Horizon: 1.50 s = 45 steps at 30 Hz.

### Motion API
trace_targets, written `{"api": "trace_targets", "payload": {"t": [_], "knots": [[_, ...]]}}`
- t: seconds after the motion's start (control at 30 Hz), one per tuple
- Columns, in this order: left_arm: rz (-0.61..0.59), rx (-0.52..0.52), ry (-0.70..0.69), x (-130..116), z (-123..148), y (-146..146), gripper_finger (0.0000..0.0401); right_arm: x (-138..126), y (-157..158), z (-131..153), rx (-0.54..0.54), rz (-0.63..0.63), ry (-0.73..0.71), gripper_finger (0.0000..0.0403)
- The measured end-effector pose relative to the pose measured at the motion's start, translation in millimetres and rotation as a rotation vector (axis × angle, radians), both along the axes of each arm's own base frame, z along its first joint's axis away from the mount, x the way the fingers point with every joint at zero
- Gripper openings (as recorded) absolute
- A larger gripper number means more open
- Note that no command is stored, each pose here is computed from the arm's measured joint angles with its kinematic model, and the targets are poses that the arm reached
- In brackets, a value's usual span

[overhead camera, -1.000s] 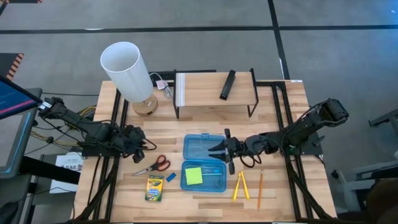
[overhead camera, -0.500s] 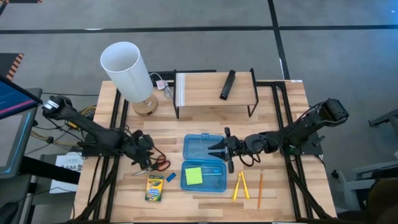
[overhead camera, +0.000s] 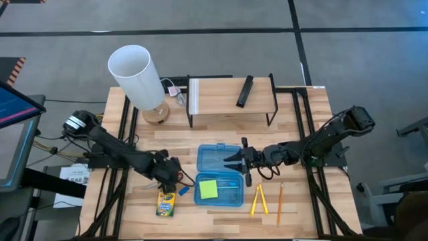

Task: Pack school essentials
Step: Put the black scissors into the blue supply box

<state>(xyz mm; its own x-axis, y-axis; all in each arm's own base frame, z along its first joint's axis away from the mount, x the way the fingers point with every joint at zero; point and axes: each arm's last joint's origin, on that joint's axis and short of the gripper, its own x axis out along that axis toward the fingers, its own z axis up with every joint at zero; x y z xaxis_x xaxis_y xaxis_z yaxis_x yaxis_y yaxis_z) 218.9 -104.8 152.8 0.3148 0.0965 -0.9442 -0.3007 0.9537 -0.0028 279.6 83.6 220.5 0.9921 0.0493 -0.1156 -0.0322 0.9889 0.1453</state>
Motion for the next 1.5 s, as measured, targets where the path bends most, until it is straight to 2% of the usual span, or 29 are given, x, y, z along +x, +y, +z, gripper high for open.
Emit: {"api": "trace_targets", "payload": {"t": [0.2, 0.43, 0.77, 0.93, 1.23, 1.5], "knots": [[0.002, -0.005, 0.075, 4.3, -13.0, -0.7, 0.0106, 0.0, 0.0, 0.2, 0.0, 0.0, -0.002, 0.0118], [0.01, 0.004, 0.074, 3.3, -11.7, 0.2, 0.0132, 0.1, 0.0, 0.6, 0.003, 0.0, -0.006, 0.0118], [-0.086, 0.071, 0.095, 10.3, 4.8, -0.3, 0.0158, 0.1, 0.1, 0.6, 0.007, 0.001, -0.006, 0.0118], [-0.106, 0.042, 0.056, 14.2, 11.7, -6.7, 0.0161, 0.1, 0.1, 0.5, 0.007, 0.001, -0.005, 0.0118], [0.02, 0.073, 0.078, 4.7, 3.8, -4.1, 0.0161, 0.1, -0.1, 0.3, 0.007, 0.003, -0.002, 0.0118], [0.1, 0.037, 0.077, 3.8, 0.7, -3.8, 0.0161, 0.3, -0.7, 0.3, 0.009, 0.001, -0.002, 0.0118]]}}
